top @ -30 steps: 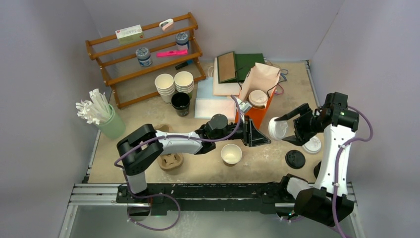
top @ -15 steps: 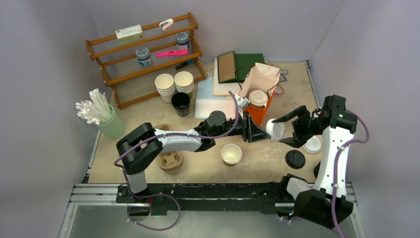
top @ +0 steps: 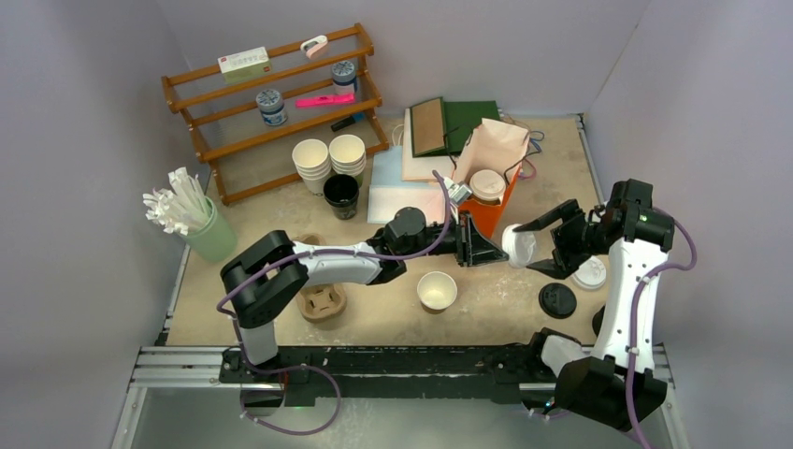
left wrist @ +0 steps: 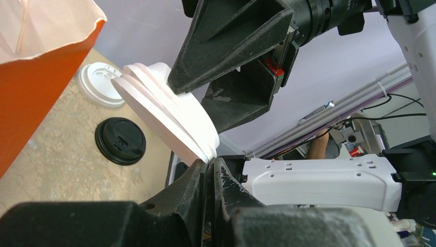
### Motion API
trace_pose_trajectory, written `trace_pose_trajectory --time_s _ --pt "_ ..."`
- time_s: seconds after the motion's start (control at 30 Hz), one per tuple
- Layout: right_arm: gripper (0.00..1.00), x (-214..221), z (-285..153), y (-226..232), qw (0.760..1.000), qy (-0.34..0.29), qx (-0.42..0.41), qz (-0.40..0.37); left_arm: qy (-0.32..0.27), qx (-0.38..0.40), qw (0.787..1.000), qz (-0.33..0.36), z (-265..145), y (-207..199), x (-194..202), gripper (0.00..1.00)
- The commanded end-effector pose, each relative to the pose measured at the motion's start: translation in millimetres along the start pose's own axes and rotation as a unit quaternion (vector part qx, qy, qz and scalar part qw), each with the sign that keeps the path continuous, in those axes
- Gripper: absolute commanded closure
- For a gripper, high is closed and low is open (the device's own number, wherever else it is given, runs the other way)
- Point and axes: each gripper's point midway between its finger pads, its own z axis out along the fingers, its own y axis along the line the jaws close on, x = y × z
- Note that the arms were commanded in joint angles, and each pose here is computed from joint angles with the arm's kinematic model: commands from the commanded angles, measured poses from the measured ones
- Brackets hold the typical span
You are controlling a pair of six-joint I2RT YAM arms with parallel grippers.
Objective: Pack the takeout coffee
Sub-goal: Place the cup lid at the center of the board.
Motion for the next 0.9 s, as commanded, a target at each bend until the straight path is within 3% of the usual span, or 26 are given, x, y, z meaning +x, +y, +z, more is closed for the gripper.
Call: trace_pose_trajectory --time_s 0.0,0.17,0.47,0.67,0.87 --pt "0.22 3 -3 3 1.0 0.006 -0.005 -0.002 -0.008 0.035 0.999 0.022 -5 -17 -7 0.93" --pt "0.22 1 -5 7 1.0 0.003 -0.006 -0.005 0.003 0.015 1.0 0.021 -11 -3 2 1.0" --pt "0.22 -11 -3 -1 0.999 -0.027 0.02 -0.009 0.027 -0.019 0.999 0.013 -14 20 19 1.0" --pt "0.23 -40 -10 -17 0.99 -0.117 0.077 -0.019 0.071 -0.021 0.997 0.011 8 21 43 1.0" --pt "0.24 -75 -34 -26 0.965 -0.221 0.136 -0.024 0.116 -0.016 0.993 0.001 31 19 75 1.0"
